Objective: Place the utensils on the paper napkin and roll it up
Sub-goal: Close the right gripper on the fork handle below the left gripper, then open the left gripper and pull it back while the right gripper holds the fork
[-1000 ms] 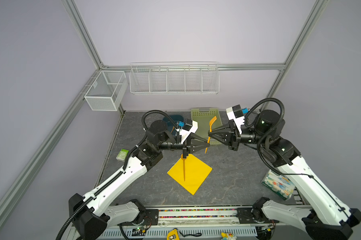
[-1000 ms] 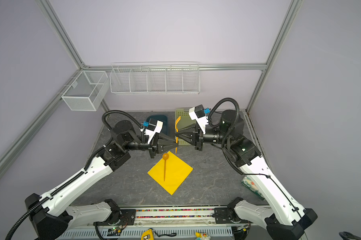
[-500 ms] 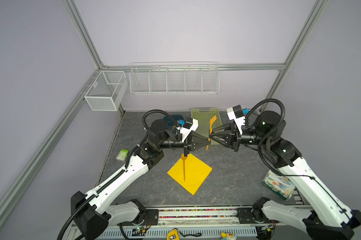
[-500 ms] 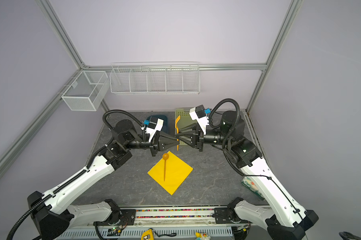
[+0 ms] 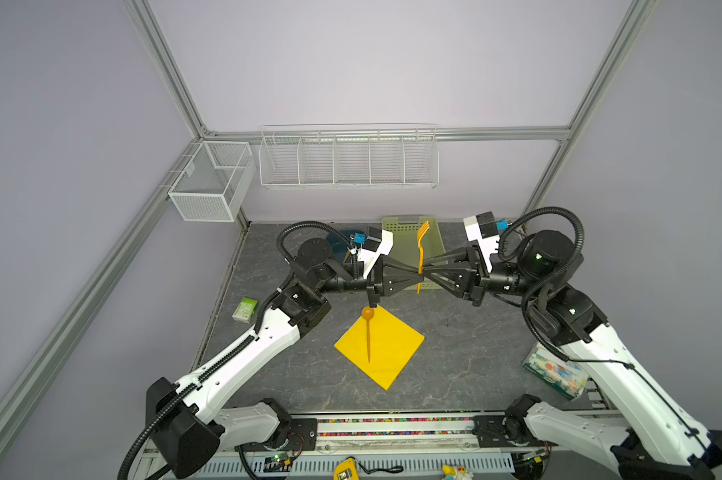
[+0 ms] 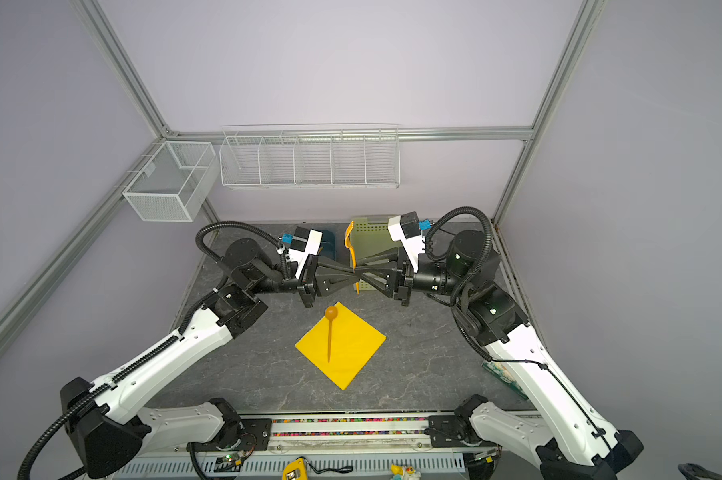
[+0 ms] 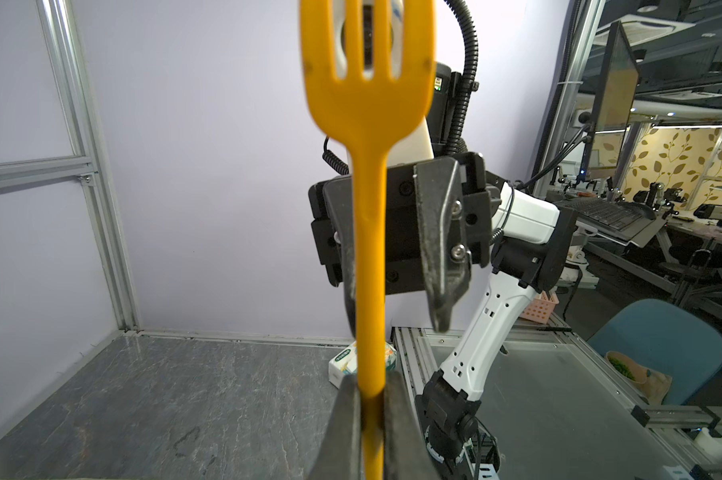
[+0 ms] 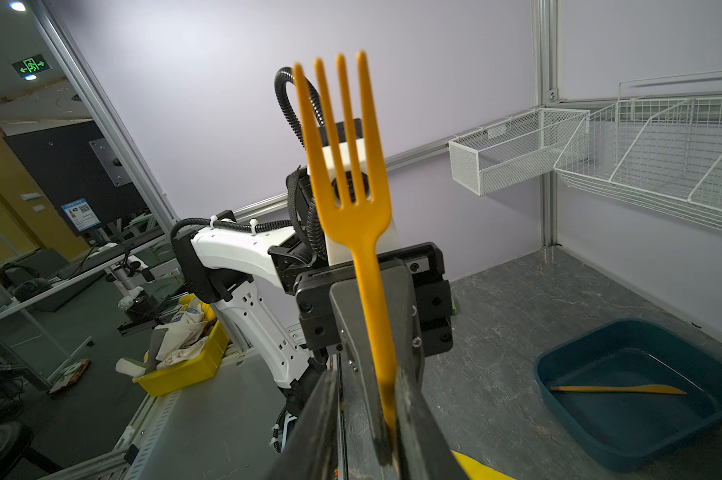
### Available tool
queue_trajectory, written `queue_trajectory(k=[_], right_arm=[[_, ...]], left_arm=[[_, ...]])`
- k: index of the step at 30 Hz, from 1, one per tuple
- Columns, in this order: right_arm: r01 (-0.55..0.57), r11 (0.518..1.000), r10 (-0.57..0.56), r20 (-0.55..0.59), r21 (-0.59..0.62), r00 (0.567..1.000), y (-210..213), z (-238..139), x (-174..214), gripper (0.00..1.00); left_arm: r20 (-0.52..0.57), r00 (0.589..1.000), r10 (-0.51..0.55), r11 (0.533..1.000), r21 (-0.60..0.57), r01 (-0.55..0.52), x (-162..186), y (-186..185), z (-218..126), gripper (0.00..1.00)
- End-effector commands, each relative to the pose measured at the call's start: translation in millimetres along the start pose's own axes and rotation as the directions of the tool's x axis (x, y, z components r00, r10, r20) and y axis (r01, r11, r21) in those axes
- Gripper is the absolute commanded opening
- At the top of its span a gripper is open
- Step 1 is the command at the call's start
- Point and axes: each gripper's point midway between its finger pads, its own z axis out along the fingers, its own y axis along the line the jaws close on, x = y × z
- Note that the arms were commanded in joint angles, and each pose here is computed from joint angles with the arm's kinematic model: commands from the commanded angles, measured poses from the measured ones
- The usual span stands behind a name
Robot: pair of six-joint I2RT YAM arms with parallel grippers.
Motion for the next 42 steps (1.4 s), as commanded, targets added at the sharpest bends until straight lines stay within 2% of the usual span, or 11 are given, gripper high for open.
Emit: queue_trajectory(k=[1,17,42], right_arm=[[0.029,0.999,-0.029,0.026,-0.021,0.999,4,3,-9,0.27],[0.037,0.997,-0.035,0.03,-0.061,0.999,6,9,-17,0.18],[0.052,0.998,-0.05,0.055,-0.042,0.997,8,4,-21,0.19]], left_arm=[[0.012,1.0,0.001,1.0,0.028,-0.001,-2,-3,1,0.0],[0.016,1.0,-0.001,0.999,0.032,0.001,-2,-3,1,0.0],[0.014,1.0,0.007,1.0,-0.002,-0.007,-3,-1,-1,0.0]])
